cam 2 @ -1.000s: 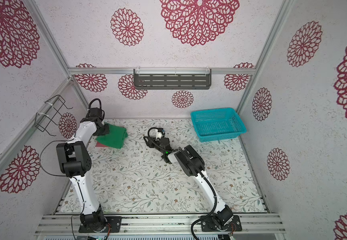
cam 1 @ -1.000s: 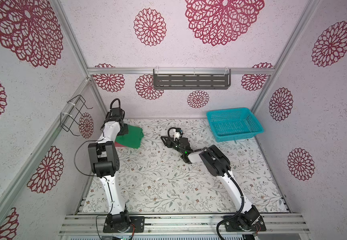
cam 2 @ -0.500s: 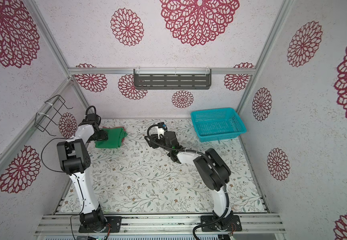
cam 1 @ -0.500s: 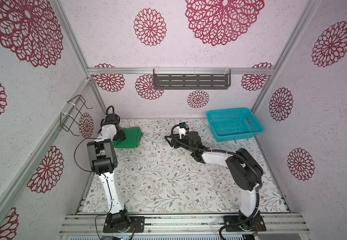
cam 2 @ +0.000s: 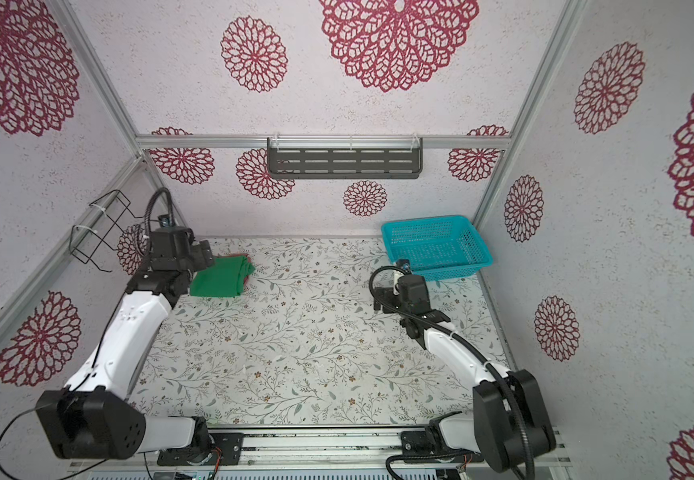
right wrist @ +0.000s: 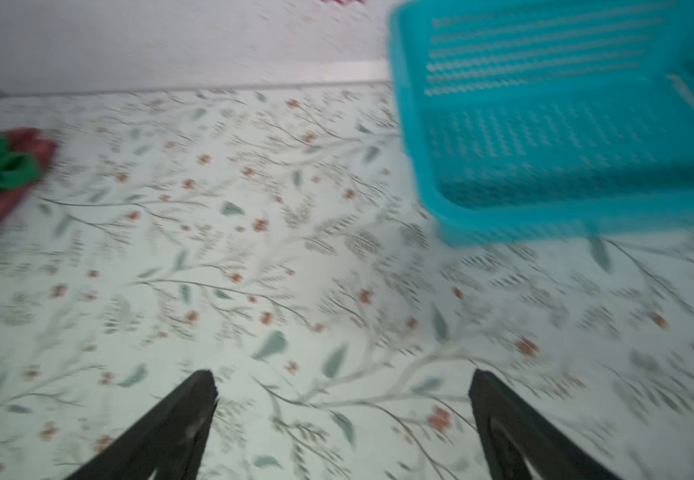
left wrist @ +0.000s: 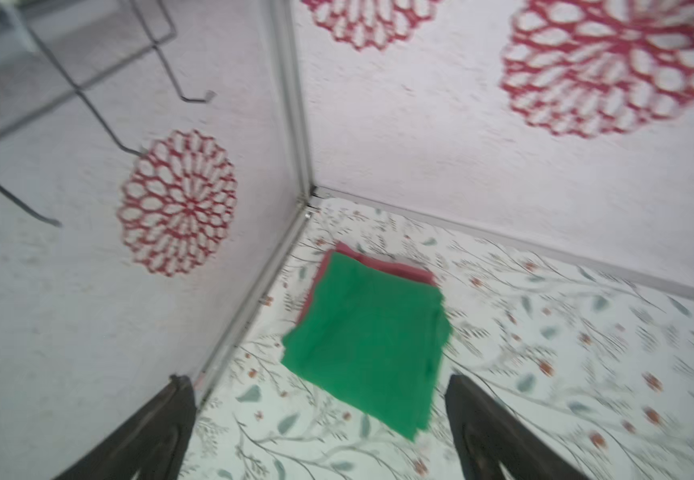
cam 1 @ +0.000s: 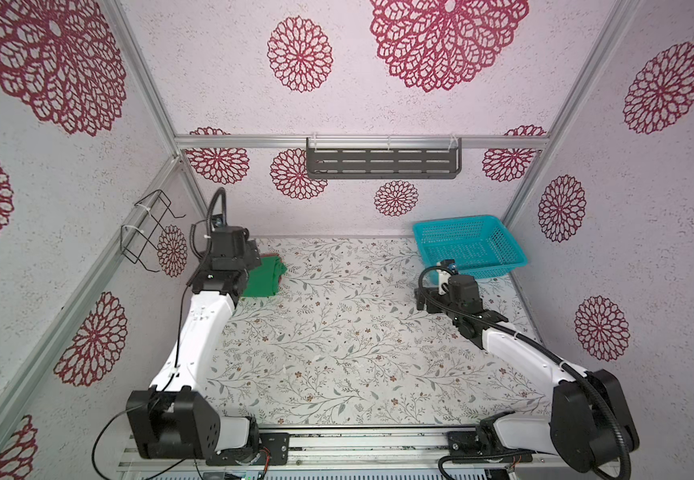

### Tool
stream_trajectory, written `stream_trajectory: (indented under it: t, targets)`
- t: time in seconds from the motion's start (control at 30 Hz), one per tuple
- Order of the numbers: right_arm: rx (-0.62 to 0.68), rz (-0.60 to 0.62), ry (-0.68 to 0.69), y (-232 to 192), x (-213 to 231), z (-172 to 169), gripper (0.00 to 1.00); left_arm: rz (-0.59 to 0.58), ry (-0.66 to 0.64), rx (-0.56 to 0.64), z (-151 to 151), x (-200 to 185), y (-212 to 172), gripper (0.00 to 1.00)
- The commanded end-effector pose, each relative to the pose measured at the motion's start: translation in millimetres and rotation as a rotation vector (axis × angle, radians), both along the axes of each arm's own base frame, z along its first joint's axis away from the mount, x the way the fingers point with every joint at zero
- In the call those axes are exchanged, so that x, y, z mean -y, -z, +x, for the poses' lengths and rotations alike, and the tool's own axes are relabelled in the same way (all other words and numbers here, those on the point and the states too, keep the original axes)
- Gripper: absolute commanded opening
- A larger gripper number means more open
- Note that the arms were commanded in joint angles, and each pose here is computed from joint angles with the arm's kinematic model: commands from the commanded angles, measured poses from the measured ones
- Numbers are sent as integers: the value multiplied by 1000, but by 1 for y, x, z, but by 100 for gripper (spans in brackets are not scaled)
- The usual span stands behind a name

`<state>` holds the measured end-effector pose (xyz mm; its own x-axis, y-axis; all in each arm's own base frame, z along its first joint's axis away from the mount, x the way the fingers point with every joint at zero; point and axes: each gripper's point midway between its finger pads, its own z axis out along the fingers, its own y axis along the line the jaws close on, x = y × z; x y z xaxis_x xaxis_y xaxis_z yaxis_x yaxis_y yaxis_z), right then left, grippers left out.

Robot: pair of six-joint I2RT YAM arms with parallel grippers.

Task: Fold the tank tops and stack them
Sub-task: 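Lower the green top onto the pink top and open the left gripper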

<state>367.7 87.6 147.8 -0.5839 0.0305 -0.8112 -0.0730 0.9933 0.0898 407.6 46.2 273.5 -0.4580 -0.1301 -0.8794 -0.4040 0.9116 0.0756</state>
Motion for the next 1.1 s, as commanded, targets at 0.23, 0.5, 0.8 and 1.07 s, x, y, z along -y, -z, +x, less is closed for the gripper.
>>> stream_trajectory:
  t: [0.23, 0.5, 0.8, 1.07]
  targets:
    - [73, -161, 276, 47, 99, -25, 99, -10, -28, -22, -24, 6, 118, 97]
    - [226, -139, 298, 39, 103, -17, 99, 79, 38, -50, -1, 16, 116, 97]
    - [337, -131, 325, 23, 113, -1, 99, 128, 53, -24, -3, 10, 134, 97]
    - [383, -113, 351, 18, 122, 1, 99, 78, 4, 30, -12, -7, 148, 97]
